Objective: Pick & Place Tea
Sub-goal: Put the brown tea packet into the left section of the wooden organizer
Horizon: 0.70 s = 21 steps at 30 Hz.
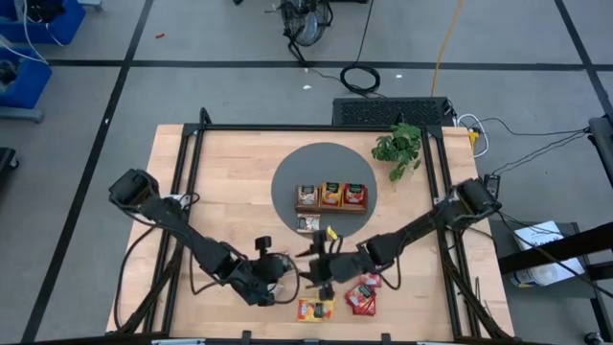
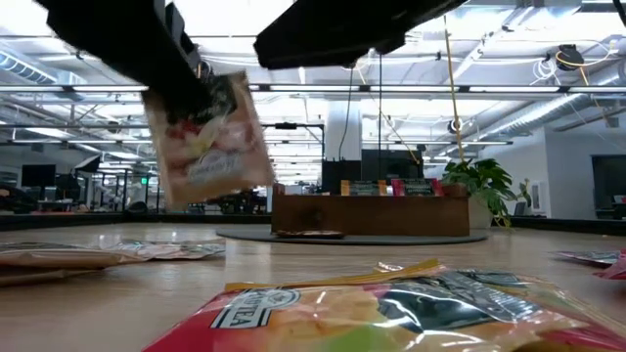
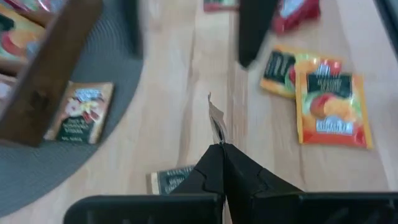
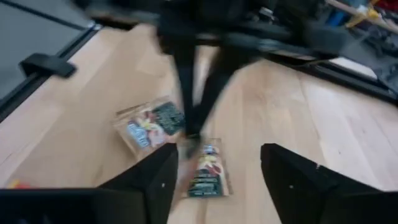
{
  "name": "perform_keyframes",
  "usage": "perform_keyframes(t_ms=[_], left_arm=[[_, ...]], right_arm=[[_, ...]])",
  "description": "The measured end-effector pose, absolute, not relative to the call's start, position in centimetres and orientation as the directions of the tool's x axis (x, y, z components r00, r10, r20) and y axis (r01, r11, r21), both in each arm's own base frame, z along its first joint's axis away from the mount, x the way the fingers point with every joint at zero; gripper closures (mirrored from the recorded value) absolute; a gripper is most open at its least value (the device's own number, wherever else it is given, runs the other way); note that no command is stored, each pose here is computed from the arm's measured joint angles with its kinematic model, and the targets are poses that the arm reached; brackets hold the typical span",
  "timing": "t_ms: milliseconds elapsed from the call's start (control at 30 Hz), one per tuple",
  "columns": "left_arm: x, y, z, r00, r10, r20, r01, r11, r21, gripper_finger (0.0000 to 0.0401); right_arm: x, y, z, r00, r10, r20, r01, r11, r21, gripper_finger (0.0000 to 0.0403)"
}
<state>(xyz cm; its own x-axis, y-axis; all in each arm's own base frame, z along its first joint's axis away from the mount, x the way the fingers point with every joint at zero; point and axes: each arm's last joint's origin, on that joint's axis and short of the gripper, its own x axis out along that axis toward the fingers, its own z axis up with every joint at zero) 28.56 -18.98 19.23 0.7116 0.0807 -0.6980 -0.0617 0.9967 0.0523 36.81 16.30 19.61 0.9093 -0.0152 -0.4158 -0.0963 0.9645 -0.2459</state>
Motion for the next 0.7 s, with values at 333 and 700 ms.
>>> perform_keyframes(t_ms=[333, 700], left_arm=[[29.0, -19.1, 19.0, 0.724, 0.070, -0.686, -0.045, 0.998, 0.055, 0.0397], [29.2, -18.9, 19.1, 0.732, 0.073, -0.677, -0.045, 0.997, 0.058, 0.0395]], right_arm=[[37.9, 13.9, 19.4, 0.869, 0.174, -0.462, -0.192, 0.981, 0.007, 0.0180], [37.3, 13.7, 18.3, 0.876, 0.220, -0.430, -0.211, 0.975, 0.071, 0.0206]])
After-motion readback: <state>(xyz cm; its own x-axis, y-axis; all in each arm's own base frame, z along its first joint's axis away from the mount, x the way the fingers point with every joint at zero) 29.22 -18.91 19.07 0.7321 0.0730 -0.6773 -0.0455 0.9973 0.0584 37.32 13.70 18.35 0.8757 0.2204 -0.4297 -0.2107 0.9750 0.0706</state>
